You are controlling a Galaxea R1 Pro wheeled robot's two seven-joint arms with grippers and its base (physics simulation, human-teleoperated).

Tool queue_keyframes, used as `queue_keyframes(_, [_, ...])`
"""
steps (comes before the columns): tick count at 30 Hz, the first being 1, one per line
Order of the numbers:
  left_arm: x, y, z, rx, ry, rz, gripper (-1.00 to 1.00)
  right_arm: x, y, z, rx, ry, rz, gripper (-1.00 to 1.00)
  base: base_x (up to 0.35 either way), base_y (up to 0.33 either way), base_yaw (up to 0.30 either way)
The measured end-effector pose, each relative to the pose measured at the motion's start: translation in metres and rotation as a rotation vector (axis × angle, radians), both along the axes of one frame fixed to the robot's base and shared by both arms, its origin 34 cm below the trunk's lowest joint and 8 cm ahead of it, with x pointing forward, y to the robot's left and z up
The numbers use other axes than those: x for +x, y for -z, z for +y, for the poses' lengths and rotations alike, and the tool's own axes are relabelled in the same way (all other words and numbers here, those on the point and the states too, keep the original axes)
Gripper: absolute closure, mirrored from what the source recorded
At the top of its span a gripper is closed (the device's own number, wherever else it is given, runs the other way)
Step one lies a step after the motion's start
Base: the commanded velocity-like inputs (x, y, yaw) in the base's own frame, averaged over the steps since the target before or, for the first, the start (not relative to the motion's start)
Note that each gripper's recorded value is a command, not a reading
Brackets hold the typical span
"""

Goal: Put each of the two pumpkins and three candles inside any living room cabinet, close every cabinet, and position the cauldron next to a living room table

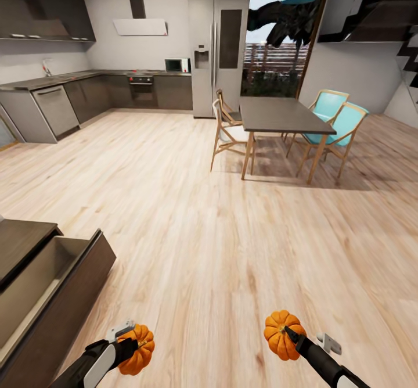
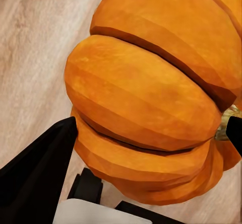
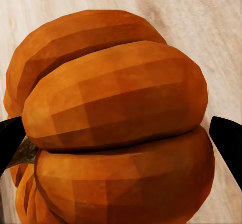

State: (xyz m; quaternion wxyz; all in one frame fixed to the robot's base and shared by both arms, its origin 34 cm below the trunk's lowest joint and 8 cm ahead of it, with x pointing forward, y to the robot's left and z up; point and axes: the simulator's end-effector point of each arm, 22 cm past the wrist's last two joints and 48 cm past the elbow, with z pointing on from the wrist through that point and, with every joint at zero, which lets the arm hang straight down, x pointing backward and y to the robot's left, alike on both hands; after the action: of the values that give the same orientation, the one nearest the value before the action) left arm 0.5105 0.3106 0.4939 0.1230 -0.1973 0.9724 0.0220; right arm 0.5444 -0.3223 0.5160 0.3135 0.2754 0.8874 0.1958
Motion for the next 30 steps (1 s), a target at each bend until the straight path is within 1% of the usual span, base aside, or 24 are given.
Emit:
queue_keyframes(6, [0.0, 0.0, 0.0, 0.0, 0.0, -0.001, 1.0, 0.0, 0.0, 0.0, 0.001, -0.003, -0.002, 1.0, 0.326, -0.009, 0.0])
queue_keyframes(10, [0.0, 0.001, -0.011, -0.015, 0.002, -0.001, 1.0, 0.0, -0.001, 0.0, 0.004, -0.003, -0.004, 1.0, 0.326, -0.062, 0.0])
queue_keyframes(22, [0.0, 0.001, -0.016, -0.013, 0.026, 0.002, 1.0, 0.001, -0.001, 0.0, 0.002, -0.001, -0.002, 1.0, 0.326, -0.09, 0.004])
queue_keyframes(26, [-0.001, 0.001, -0.016, -0.013, 0.026, 0.002, 1.0, 0.001, -0.001, 0.001, 0.003, -0.002, -0.002, 1.0, 0.326, -0.123, 0.117])
queue_keyframes(30, [0.0, 0.001, -0.016, -0.012, 0.026, 0.001, 1.0, 0.001, 0.0, 0.001, 0.002, -0.004, -0.002, 1.0, 0.321, -0.138, 0.249])
